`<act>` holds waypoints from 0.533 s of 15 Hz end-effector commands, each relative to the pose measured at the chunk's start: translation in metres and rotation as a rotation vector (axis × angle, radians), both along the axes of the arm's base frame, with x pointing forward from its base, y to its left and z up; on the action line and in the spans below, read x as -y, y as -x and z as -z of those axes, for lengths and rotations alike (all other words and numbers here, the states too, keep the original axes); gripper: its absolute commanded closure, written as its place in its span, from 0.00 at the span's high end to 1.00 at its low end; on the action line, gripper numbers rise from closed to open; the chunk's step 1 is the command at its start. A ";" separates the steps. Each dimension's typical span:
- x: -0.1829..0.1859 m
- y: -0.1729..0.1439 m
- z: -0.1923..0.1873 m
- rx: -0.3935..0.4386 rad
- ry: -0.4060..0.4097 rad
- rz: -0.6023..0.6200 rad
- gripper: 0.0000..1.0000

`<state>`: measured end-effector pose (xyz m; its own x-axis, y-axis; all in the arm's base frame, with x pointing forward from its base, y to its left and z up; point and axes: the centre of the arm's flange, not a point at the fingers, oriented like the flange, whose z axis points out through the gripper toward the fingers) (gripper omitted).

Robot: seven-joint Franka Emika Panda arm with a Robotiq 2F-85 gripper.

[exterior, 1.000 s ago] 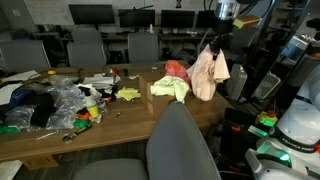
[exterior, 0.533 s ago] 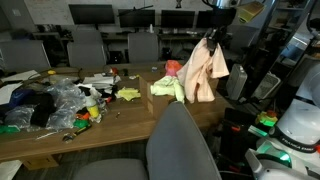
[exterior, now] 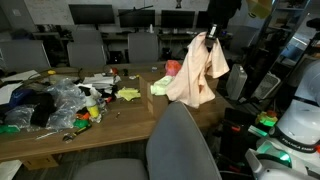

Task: Put the peach shirt, the green towel and the pink shirt on the backrest of the chair

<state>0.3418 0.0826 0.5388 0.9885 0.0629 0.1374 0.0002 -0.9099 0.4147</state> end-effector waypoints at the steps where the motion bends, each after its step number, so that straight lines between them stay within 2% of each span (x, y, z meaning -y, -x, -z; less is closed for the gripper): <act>1: -0.048 -0.007 -0.023 0.007 0.115 -0.072 0.03; 8: -0.135 -0.015 -0.028 0.020 0.310 -0.216 0.03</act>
<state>0.3422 0.1812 0.5541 0.9556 0.2701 0.1180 0.1415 -0.7717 0.6200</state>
